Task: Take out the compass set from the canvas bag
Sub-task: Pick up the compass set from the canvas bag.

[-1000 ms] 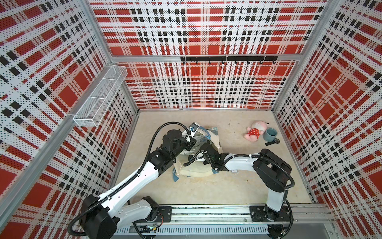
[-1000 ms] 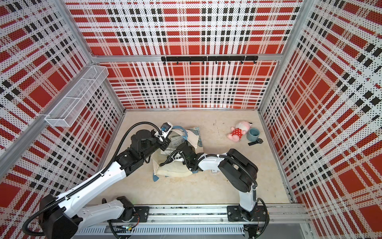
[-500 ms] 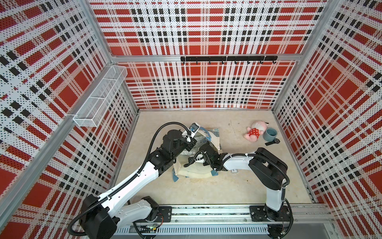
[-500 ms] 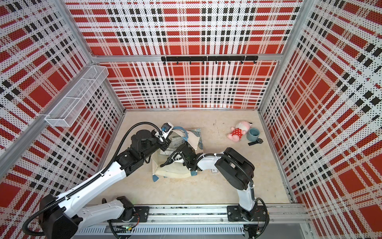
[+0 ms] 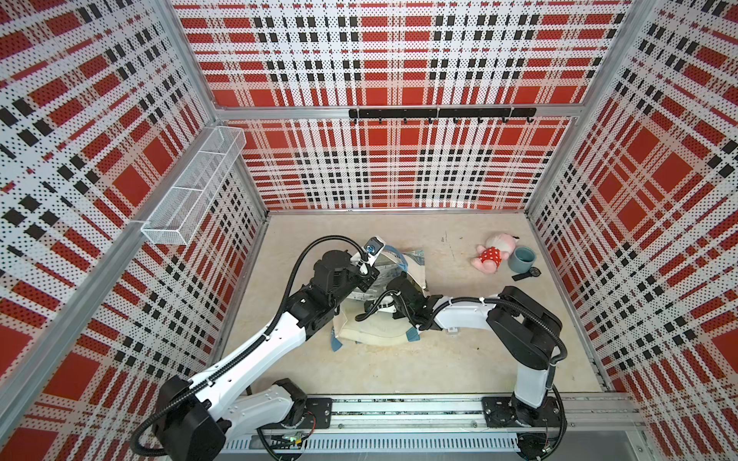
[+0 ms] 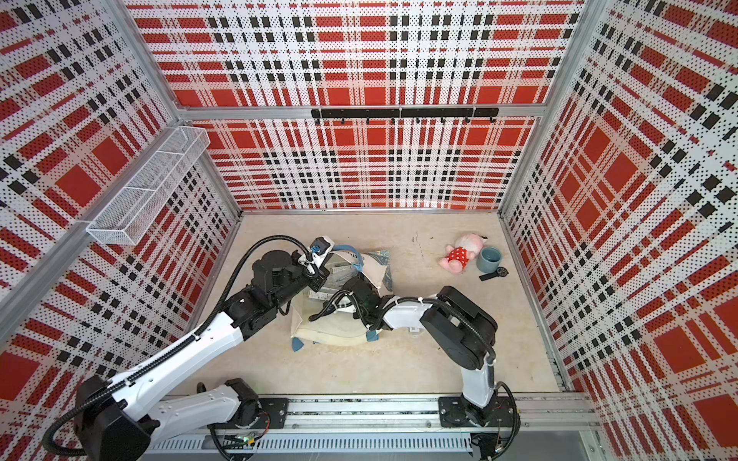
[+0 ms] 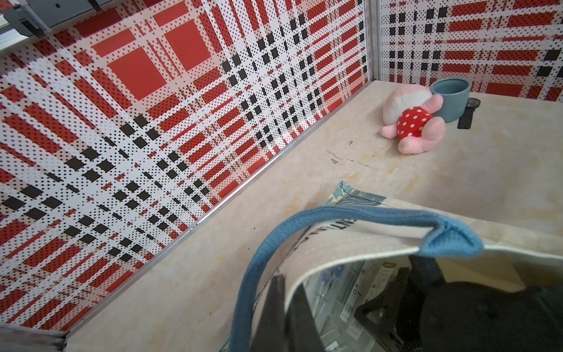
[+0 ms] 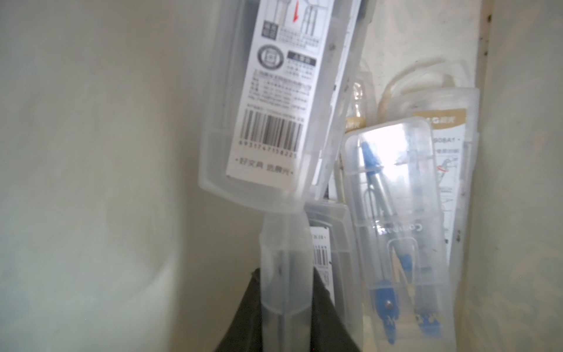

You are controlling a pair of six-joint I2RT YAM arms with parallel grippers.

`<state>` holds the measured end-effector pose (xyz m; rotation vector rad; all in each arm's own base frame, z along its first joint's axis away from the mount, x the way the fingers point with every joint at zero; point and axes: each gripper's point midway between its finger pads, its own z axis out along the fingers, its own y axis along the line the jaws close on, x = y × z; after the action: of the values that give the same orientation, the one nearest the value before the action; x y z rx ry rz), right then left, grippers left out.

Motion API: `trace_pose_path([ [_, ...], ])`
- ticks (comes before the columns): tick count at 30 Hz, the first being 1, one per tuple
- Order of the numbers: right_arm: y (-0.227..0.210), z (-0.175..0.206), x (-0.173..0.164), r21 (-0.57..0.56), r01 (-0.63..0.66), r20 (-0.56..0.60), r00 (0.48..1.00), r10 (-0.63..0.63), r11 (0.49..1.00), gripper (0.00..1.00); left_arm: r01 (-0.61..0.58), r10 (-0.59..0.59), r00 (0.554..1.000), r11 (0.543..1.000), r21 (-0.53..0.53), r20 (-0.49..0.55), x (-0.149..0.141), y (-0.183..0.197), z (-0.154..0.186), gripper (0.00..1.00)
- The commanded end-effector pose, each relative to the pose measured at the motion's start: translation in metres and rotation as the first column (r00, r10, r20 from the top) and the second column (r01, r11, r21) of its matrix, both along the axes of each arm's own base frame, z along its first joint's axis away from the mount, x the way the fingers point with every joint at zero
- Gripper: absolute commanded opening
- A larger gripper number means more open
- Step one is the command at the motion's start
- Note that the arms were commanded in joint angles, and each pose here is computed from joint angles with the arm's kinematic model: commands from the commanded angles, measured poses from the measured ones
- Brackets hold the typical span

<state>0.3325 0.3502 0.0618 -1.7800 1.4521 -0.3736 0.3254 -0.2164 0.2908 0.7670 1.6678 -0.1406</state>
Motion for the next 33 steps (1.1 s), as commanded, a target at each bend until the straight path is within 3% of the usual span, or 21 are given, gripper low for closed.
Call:
trace_pose_path([
  [1, 0.006, 0.020, -0.016, 0.048, -0.020, -0.024, 0.999, 0.021, 0.999, 0.14, -0.012, 0.025, 0.993, 0.994, -0.107, 0.117, 0.001, 0.006, 0.044, 0.00],
  [12, 0.025, 0.077, -0.071, 0.245, -0.071, -0.106, 0.989, 0.100, 0.967, 0.11, -0.022, 0.037, 0.992, 0.992, -0.121, 0.119, 0.008, 0.010, 0.047, 0.00],
  [22, 0.035, 0.163, -0.125, 0.432, -0.118, -0.119, 0.975, 0.187, 0.894, 0.11, -0.031, 0.050, 0.991, 0.989, -0.144, 0.124, 0.011, 0.015, 0.050, 0.00],
  [27, 0.024, 0.247, -0.147, 0.586, -0.037, -0.130, 0.982, 0.139, 0.809, 0.12, -0.033, 0.052, 0.991, 0.988, -0.149, 0.123, 0.013, 0.016, 0.050, 0.00],
  [29, 0.004, 0.279, -0.141, 0.659, 0.071, -0.156, 0.987, 0.044, 0.749, 0.12, -0.030, 0.049, 0.991, 0.988, -0.152, 0.123, 0.013, 0.016, 0.050, 0.00],
  [33, -0.044, 0.308, -0.122, 0.731, 0.240, -0.193, 0.971, -0.143, 0.639, 0.14, -0.028, 0.046, 0.992, 0.988, -0.154, 0.120, 0.013, 0.015, 0.049, 0.00],
])
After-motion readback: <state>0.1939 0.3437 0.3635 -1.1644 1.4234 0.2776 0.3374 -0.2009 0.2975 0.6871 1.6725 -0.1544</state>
